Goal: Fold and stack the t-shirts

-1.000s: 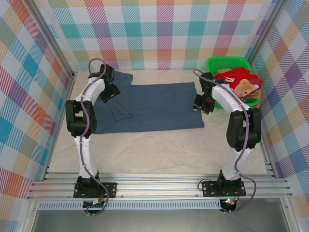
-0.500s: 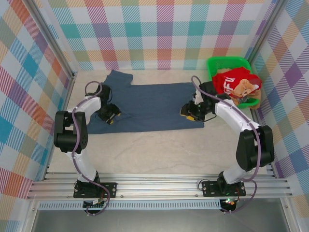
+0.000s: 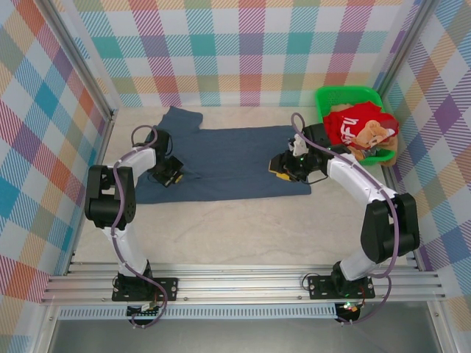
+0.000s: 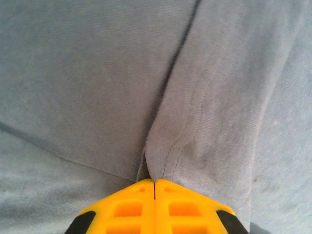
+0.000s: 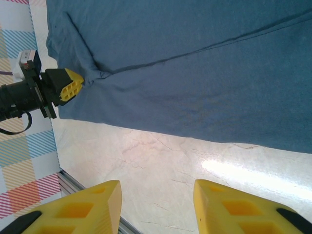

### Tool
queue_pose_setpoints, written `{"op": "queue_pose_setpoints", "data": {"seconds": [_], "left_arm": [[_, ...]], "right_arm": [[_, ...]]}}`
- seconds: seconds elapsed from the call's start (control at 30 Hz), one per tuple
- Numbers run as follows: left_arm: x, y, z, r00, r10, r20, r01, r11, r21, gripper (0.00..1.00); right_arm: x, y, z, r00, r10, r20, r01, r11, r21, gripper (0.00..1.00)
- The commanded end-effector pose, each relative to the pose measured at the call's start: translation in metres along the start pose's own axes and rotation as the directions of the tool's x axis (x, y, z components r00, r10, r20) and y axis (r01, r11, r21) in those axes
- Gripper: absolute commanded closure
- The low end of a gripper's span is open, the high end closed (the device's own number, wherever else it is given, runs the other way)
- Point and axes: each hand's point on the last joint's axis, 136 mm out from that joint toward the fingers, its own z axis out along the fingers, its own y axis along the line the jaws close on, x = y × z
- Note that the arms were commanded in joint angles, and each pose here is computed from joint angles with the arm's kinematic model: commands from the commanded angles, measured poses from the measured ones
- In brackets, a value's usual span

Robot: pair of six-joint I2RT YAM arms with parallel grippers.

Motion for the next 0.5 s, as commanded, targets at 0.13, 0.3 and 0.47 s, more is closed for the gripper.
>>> {"op": "queue_pose_setpoints", "data": {"seconds": [0.13,0.3,0.47], "left_arm": [[-0.002,-0.034,-0.016,0.996,0.077,0.033,-0.078,0.997,0.028,1.00],[-0.003,-0.059,-0.016,0.984,0.167,0.053,-0.167,0.986,-0.004,1.00],[-0.010,-0.086,-0.013,0.969,0.235,0.081,-0.234,0.972,-0.019,1.00]], "right_arm": [[-0.002,0.002,-0.008,1.000,0.000,0.026,0.000,1.000,0.013,0.59],[-0.005,-0.004,-0.010,0.999,0.020,0.042,-0.022,0.998,0.054,0.61],[-0.007,-0.008,-0.011,0.998,0.040,0.050,-0.044,0.996,0.080,0.62]]}}
